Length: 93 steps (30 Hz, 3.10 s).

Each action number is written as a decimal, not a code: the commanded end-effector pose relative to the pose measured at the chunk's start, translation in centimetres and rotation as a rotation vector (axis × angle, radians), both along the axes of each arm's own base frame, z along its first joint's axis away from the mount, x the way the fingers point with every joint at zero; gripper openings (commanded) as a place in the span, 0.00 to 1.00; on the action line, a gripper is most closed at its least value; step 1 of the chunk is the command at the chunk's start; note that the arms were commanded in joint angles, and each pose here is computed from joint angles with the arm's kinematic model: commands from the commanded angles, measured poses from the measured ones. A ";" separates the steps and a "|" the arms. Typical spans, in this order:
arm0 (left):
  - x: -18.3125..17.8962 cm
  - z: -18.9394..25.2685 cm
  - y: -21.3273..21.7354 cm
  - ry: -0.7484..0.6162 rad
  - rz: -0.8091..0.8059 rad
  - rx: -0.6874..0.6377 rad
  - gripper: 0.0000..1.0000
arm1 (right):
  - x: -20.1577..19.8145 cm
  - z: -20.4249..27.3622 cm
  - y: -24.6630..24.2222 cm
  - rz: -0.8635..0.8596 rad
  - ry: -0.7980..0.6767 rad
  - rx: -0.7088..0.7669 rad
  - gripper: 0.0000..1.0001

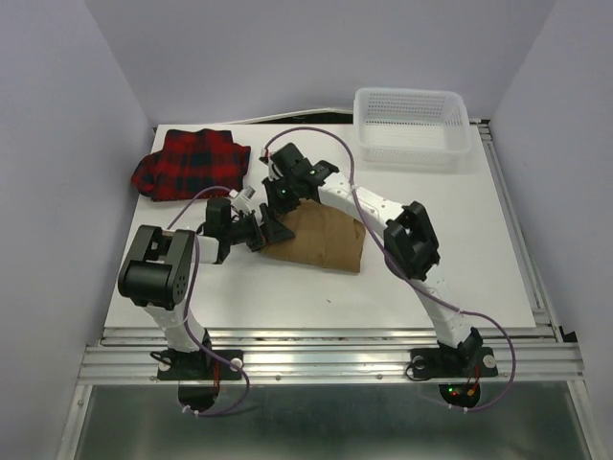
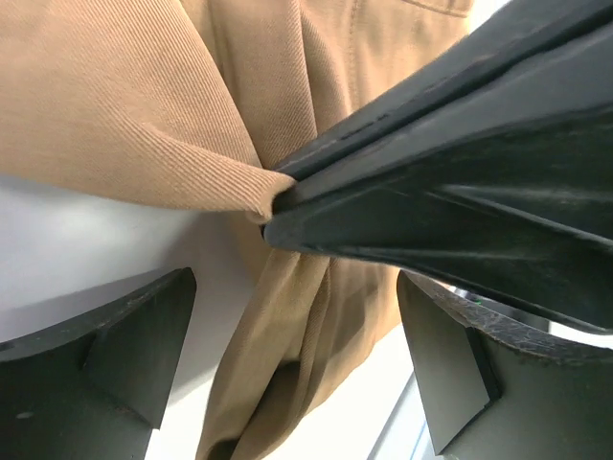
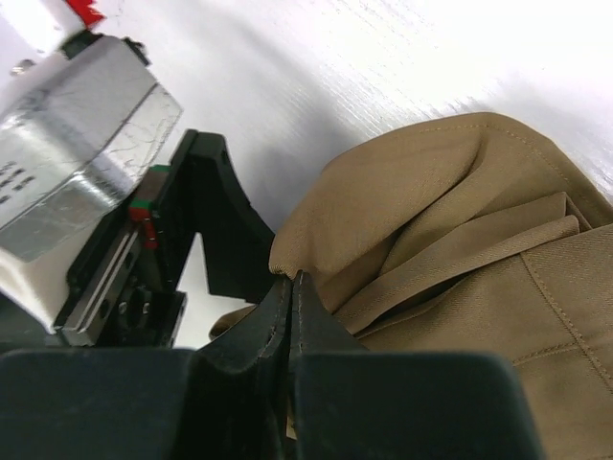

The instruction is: Fold and stack the skirts

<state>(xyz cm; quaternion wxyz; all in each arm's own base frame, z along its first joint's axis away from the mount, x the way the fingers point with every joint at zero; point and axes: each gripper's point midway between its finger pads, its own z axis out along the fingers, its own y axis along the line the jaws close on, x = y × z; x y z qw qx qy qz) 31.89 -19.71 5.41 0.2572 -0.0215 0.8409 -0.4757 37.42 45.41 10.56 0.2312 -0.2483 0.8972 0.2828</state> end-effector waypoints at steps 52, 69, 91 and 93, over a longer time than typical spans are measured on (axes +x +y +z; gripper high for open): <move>23.6 16.0 9.0 -0.530 0.234 0.960 0.00 | 11.8 13.4 -18.7 -0.417 -0.414 -0.037 1.00; 25.5 27.9 11.0 -0.690 0.328 0.737 0.00 | 11.8 11.9 -18.3 -0.410 -0.381 -0.040 1.00; 22.9 16.1 26.1 -0.415 0.433 0.542 0.00 | 11.6 10.0 -17.8 -0.378 -0.339 -0.045 1.00; 22.7 14.3 28.2 -0.367 0.469 0.530 0.00 | 11.6 9.8 -17.8 -0.378 -0.336 -0.053 1.00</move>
